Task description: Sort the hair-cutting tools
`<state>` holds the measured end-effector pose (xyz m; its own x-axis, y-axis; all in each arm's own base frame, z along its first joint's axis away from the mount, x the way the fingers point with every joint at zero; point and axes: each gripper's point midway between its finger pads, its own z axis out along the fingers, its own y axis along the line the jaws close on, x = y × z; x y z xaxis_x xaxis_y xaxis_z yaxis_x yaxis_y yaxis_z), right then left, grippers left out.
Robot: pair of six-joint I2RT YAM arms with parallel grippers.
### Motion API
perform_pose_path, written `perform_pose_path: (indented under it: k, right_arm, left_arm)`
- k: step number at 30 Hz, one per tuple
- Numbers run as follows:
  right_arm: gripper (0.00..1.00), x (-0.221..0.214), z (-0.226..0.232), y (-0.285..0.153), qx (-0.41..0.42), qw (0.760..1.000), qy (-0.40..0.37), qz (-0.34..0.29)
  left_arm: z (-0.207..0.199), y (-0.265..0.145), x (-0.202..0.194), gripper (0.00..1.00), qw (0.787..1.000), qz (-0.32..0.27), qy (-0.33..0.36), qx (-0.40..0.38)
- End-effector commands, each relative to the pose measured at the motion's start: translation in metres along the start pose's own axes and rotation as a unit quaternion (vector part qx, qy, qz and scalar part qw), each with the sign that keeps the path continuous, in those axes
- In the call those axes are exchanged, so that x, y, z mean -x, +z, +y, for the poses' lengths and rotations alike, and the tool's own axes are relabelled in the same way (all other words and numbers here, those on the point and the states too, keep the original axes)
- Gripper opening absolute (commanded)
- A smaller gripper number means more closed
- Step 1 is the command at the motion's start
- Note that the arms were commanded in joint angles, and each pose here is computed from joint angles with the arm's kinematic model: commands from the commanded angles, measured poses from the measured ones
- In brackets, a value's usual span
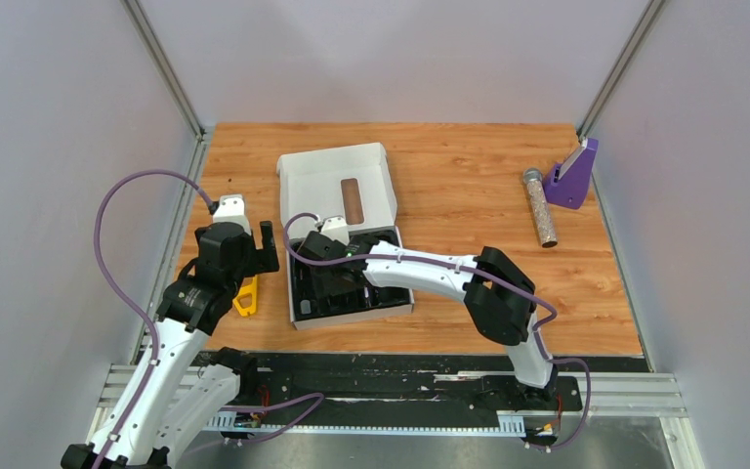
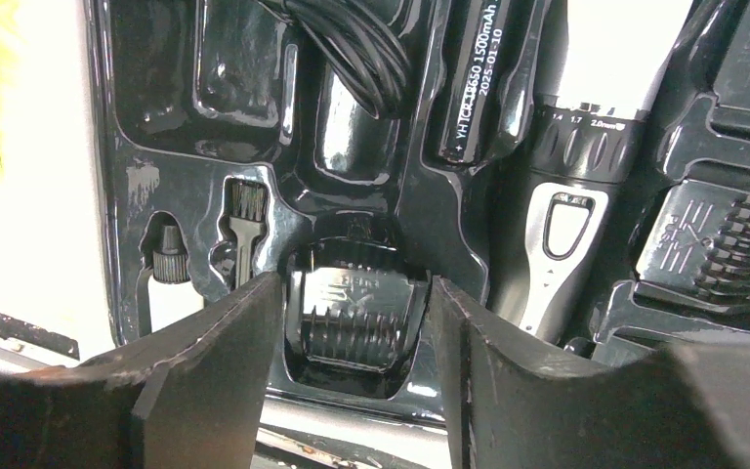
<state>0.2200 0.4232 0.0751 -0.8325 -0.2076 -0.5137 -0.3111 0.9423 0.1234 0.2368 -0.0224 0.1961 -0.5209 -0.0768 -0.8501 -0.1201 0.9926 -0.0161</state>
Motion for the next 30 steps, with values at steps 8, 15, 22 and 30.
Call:
perform_pose_path:
  k: [8, 15, 22, 30]
  right_arm:
    - [0.61, 0.012, 0.005, -0.014, 0.004, 1.0, 0.008, -0.03]
    - [0.46, 0.023, 0.003, -0.024, 0.007, 0.999, 0.001, -0.047]
    - [0.31, 0.015, 0.008, -0.015, 0.017, 0.999, -0.013, -0.025]
    - [0.22, -0.002, 0.008, -0.008, 0.034, 0.999, -0.033, 0.021]
  left_arm:
    - [0.0, 0.0, 0.006, 1.0, 1.0, -0.015, 0.002, -0.002]
    - [0.001, -0.001, 0.007, 1.0, 1.0, -0.017, 0.001, -0.001]
    - [0.001, -0.002, 0.007, 1.0, 1.0, -0.019, 0.0, -0.002]
    - [0.001, -0.002, 0.007, 1.0, 1.0, -0.021, -0.001, -0.002]
